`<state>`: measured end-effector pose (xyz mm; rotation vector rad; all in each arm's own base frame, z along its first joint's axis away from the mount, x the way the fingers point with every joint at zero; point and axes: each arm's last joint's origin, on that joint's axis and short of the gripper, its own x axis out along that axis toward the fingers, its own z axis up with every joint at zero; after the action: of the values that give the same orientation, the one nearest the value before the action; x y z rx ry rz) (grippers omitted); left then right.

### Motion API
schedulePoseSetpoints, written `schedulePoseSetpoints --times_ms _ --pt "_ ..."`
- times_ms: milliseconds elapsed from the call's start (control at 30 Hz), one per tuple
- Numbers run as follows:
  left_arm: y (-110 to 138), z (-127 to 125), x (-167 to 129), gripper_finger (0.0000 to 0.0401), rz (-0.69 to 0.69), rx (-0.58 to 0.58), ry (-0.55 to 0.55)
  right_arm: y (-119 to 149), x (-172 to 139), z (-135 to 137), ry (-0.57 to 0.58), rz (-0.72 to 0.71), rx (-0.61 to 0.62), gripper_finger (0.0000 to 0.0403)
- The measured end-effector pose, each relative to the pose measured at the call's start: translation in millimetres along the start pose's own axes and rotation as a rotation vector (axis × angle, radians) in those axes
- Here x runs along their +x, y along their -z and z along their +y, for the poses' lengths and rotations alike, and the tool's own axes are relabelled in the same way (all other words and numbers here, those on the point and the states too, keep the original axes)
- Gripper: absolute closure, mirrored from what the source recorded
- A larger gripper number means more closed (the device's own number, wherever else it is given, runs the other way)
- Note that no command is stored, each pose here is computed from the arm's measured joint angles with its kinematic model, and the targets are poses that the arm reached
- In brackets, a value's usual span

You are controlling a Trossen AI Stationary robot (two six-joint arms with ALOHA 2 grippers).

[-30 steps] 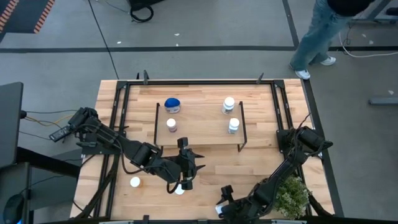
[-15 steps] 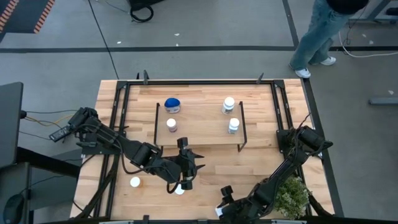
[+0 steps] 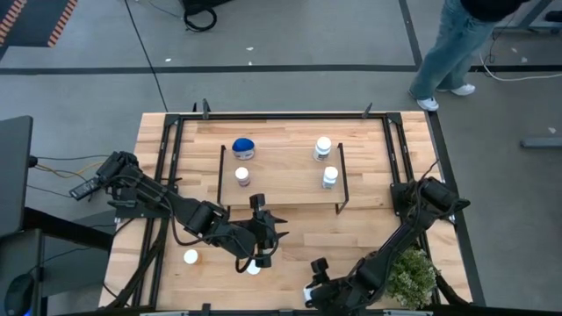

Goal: Pick and place medicine bottles onto shelf by color
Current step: Put the light blue medicine bottle on the shelf

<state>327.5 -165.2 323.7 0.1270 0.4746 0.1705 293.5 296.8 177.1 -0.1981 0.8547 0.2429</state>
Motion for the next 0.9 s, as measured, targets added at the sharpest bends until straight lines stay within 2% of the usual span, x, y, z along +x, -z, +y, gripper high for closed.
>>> schedulePoseSetpoints --times_ms 233,433,667,900 --pt "0.2 -0.8 -0.6 0.0276 0.0 0.012 0.002 -30.2 -21.7 -14.3 0.047 0.008 0.054 0.0209" --pt "1.0 -3.4 -20.7 0.028 0.011 0.058 -0.005 -61.1 -68.5 -35.3 0.147 -0.07 0.114 0.0209" --pt "3.4 -13.0 -47.5 0.0283 -0.035 0.099 -0.132 -88.2 -128.9 -96.5 0.239 -0.197 0.203 0.0207" --pt "4.4 -15.3 -50.4 0.0283 -0.043 0.103 -0.153 -95.3 -145.3 -178.3 0.323 -0.167 0.206 0.0207"
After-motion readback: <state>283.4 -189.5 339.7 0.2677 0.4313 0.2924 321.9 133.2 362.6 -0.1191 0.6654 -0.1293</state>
